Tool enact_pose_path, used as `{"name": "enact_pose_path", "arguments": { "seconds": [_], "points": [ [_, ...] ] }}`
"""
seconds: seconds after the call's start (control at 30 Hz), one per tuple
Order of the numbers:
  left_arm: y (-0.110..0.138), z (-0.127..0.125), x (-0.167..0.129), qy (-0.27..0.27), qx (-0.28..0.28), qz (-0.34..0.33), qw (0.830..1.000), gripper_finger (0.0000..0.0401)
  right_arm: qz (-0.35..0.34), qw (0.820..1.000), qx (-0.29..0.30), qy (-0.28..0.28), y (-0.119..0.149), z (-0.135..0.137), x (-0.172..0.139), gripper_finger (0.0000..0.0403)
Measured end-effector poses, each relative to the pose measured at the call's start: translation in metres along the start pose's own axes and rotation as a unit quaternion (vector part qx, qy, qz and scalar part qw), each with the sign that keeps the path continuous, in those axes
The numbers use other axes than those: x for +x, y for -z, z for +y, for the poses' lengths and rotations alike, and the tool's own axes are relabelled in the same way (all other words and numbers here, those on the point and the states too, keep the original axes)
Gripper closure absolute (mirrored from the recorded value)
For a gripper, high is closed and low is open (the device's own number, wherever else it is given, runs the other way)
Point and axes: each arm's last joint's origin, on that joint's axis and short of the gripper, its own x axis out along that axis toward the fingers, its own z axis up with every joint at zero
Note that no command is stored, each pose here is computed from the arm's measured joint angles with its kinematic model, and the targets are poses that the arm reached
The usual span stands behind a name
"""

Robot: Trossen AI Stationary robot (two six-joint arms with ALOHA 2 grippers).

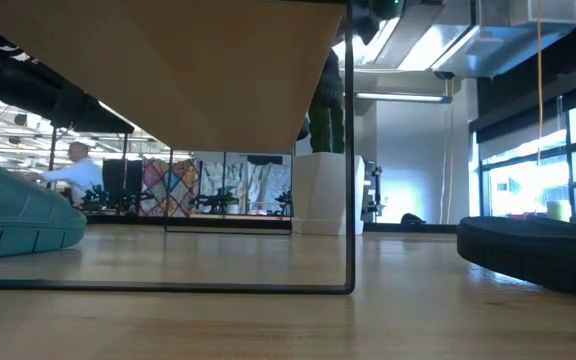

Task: Pick and place slides into the shelf
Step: Put the black slides on the shelf

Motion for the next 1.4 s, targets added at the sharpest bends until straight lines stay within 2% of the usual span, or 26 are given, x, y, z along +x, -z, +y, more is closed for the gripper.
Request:
{"name": "enact_pose_path", "arguments": {
  "seconds": [0.37,0.6,0.73,0.93,1.4],
  "points": [
    [0.000,0.000,0.000,-0.003,0.000,0.000,1.000,0.0177,0.006,0.999,0.031,-0.007,0.010,0.009,0.013,0.0390],
    [0.000,0.000,0.000,-0.003,0.000,0.000,1.000,0.0177,0.004,0.997,0.072,0.010,0.009,0.005,0.013,0.0329],
    [0.000,0.000,0.000,-0.003,0.000,0.000,1.000,0.0177,0.004,0.996,0.087,0.010,0.009,0.005,0.013,0.0312],
    [0.000,0.000,0.000,-0.004,0.000,0.000,1.000,0.0177,0.003,0.994,0.111,0.011,0.009,0.005,0.013,0.0308],
    [0.000,0.000,0.000,-0.003,0.000,0.000,1.000,0.0177,0.004,0.994,0.111,0.011,0.009,0.005,0.013,0.0306]
  ]
}}
